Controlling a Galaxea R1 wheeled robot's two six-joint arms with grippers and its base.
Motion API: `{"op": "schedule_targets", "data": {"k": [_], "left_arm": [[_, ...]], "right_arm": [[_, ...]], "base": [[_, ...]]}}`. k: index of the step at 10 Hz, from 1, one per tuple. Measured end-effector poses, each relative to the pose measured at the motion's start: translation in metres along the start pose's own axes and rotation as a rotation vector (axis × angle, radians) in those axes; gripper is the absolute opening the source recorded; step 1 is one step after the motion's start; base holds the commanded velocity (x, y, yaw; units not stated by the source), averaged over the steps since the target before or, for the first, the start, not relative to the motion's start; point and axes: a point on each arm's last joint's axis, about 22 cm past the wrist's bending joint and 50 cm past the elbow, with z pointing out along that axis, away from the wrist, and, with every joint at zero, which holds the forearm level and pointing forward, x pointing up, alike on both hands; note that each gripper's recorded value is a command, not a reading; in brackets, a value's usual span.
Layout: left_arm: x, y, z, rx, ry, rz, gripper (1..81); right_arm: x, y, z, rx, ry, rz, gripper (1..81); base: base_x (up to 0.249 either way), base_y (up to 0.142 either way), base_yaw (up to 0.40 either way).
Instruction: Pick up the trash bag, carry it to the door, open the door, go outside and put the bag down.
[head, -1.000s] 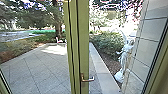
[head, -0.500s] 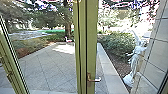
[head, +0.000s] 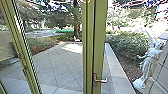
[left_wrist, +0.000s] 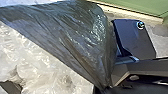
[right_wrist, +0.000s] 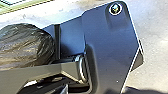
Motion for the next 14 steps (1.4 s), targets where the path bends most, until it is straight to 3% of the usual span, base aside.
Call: {"op": "schedule_targets", "data": {"k": [9,14], "left_arm": [[-0.0026,0.0027,0.0004,-0.004,-0.006,0.005,1.0],[-0.0036,0.0045,0.0007,-0.007,-0.008,0.005,1.0]], "right_arm": [[0.0004,0.0,0.0004,-0.001,0.001,-0.003,81.1],[0.0006,-0.0001,0.0004,-0.001,0.002,-0.003,81.1]], "base": [[0.0,0.0,0.214],[0.0,0.0,0.068]]}}
